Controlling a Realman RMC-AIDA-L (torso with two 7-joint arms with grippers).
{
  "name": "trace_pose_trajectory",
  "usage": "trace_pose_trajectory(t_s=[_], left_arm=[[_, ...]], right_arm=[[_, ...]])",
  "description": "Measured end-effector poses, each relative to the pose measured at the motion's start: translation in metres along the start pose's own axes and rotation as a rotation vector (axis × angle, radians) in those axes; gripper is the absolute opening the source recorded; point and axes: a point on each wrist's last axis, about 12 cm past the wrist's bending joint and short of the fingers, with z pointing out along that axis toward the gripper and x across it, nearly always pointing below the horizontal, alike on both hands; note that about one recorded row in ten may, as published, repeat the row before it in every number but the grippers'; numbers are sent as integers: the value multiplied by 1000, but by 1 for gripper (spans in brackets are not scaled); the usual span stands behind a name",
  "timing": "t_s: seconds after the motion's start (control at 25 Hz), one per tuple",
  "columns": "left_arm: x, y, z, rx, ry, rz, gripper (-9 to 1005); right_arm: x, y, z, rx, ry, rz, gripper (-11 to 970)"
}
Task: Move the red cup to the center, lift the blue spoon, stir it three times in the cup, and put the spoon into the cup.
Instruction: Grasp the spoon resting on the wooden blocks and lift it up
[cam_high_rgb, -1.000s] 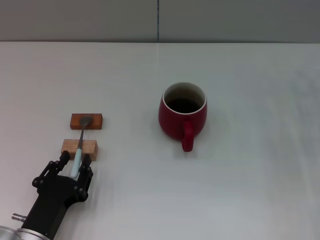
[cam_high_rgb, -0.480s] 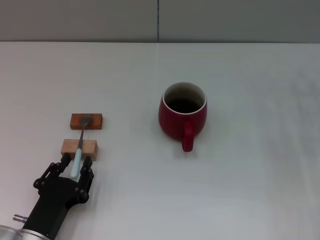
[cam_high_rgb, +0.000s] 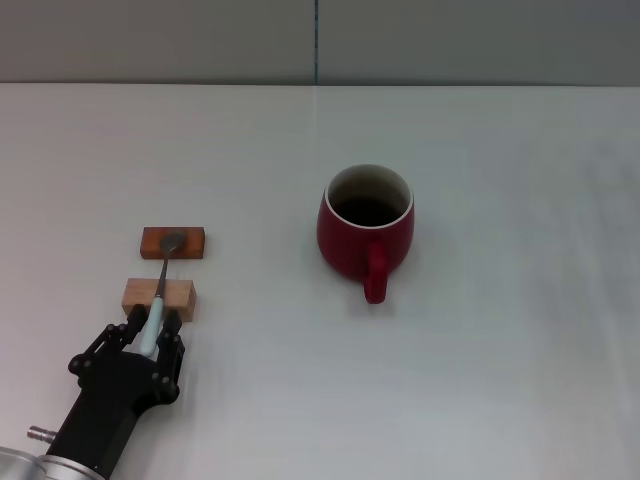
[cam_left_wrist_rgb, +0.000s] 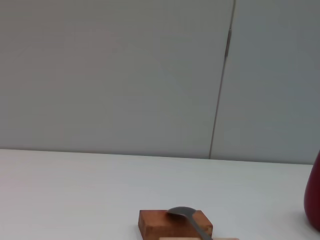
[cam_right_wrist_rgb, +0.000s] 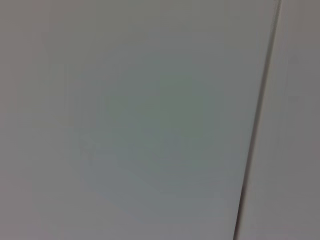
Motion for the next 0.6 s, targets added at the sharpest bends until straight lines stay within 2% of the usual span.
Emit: trace_pose_trajectory(t_s=[0.12, 0.6], left_arm=[[0, 0, 0, 1, -1, 0, 367], [-1, -1, 0, 2, -4, -1, 359]], right_arm=[[0, 0, 0, 0, 0, 0, 44], [-1, 0, 1, -1, -2, -1, 43]])
